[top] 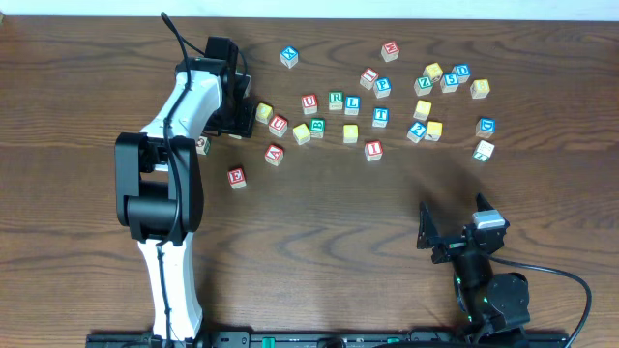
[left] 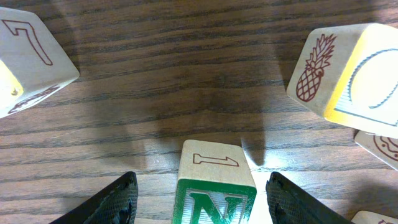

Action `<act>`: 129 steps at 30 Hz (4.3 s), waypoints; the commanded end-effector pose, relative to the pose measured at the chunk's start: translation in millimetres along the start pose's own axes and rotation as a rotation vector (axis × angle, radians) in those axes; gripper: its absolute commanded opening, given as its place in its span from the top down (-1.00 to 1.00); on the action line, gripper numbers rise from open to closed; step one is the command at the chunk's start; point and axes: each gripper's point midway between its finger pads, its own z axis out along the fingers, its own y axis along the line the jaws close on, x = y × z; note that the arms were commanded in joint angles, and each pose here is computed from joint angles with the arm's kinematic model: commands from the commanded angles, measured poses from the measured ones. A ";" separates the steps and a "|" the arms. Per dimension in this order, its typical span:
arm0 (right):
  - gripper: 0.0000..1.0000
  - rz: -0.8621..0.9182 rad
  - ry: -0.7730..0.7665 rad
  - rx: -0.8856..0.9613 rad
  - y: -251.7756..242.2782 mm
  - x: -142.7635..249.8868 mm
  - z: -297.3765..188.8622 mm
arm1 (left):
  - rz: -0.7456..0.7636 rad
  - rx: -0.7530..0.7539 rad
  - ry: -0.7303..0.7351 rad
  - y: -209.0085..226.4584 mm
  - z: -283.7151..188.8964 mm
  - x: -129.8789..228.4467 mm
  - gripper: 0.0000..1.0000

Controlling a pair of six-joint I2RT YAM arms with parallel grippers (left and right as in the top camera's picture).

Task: Spell out NEURIPS
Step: 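Lower the left gripper onto the green N block and close, then lift the green N block and carry it toward the table center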

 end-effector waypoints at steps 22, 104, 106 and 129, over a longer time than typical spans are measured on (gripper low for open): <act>-0.99 -0.005 0.001 0.006 -1.7 0.5 -0.1 | 0.023 -0.013 0.000 3.2 7.8 2.0 -0.09; -0.99 -0.005 0.001 0.006 -1.7 0.5 -0.1 | -0.091 -0.033 -0.210 -98.9 -190.3 119.4 0.85; -0.99 -0.005 0.001 0.006 -1.7 0.5 -0.1 | -0.113 -0.022 -0.223 -100.2 -184.1 127.5 0.85; -0.99 -0.005 0.001 0.006 -1.7 0.5 -0.1 | -0.194 0.044 -0.020 -128.2 -61.2 140.7 0.85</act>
